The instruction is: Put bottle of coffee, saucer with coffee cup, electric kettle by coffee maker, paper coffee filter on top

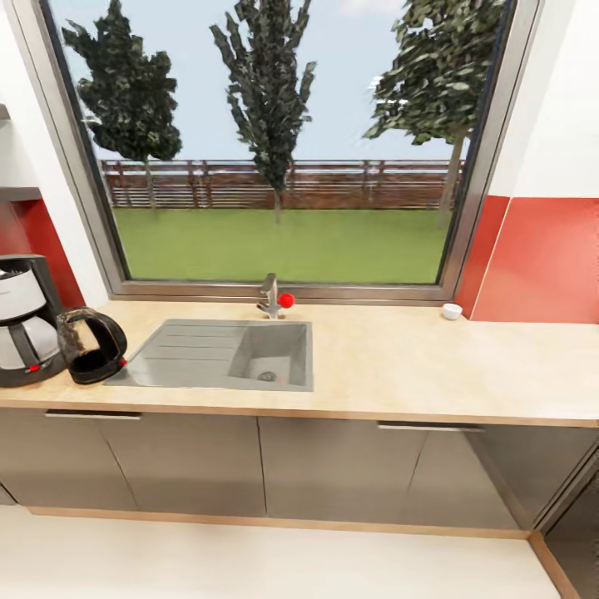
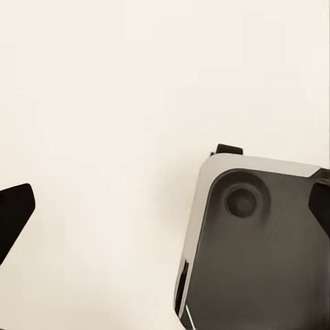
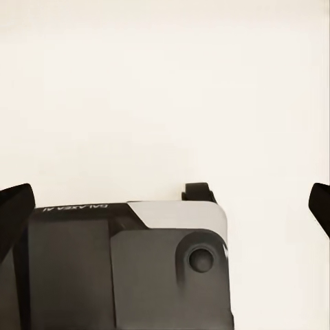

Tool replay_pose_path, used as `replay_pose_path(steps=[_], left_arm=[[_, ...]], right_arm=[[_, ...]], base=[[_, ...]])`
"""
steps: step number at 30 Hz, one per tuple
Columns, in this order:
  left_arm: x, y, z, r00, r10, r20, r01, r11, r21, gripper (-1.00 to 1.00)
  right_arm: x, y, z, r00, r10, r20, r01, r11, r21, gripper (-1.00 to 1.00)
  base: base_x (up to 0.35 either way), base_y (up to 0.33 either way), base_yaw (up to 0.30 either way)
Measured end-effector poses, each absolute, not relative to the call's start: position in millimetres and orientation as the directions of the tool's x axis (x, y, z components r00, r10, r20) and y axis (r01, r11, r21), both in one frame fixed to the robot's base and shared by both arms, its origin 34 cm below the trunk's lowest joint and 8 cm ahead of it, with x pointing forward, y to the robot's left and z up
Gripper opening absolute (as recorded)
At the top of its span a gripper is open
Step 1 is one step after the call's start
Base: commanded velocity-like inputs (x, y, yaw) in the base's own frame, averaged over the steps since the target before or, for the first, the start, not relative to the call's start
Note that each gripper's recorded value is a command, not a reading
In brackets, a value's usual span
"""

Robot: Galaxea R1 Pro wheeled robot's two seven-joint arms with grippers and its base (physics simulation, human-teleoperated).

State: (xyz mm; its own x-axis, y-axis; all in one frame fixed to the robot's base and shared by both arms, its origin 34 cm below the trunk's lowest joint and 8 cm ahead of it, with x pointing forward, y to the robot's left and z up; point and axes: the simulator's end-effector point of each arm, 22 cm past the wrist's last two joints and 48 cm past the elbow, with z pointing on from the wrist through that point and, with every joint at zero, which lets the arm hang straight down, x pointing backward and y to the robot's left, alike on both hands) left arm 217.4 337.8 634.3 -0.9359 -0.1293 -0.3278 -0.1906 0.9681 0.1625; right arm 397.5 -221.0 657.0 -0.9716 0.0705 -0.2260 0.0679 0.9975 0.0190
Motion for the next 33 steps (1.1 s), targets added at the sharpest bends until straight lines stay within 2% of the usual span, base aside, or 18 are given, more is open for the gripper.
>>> replay_pose_path(steps=[22, 28, 33], left_arm=[[217.7, 338.4, 634.4, -0.935, -0.131, -0.328, -0.193, 0.967, 0.164, 1.00], [217.9, 338.6, 634.5, -0.935, -0.132, -0.329, -0.194, 0.967, 0.165, 1.00], [217.3, 338.9, 634.5, -0.935, -0.133, -0.328, -0.196, 0.967, 0.165, 1.00]], right_arm=[[395.0, -220.5, 656.2, -0.972, 0.074, -0.223, 0.071, 0.997, 0.022, 1.00], [395.1, -220.6, 656.2, -0.972, 0.074, -0.223, 0.071, 0.997, 0.021, 1.00], [395.3, -221.0, 656.3, -0.972, 0.075, -0.224, 0.073, 0.997, 0.019, 1.00]], base=[[-0.004, -0.279, -0.003], [-0.026, -0.199, -0.209], [-0.001, -0.197, -0.046]])
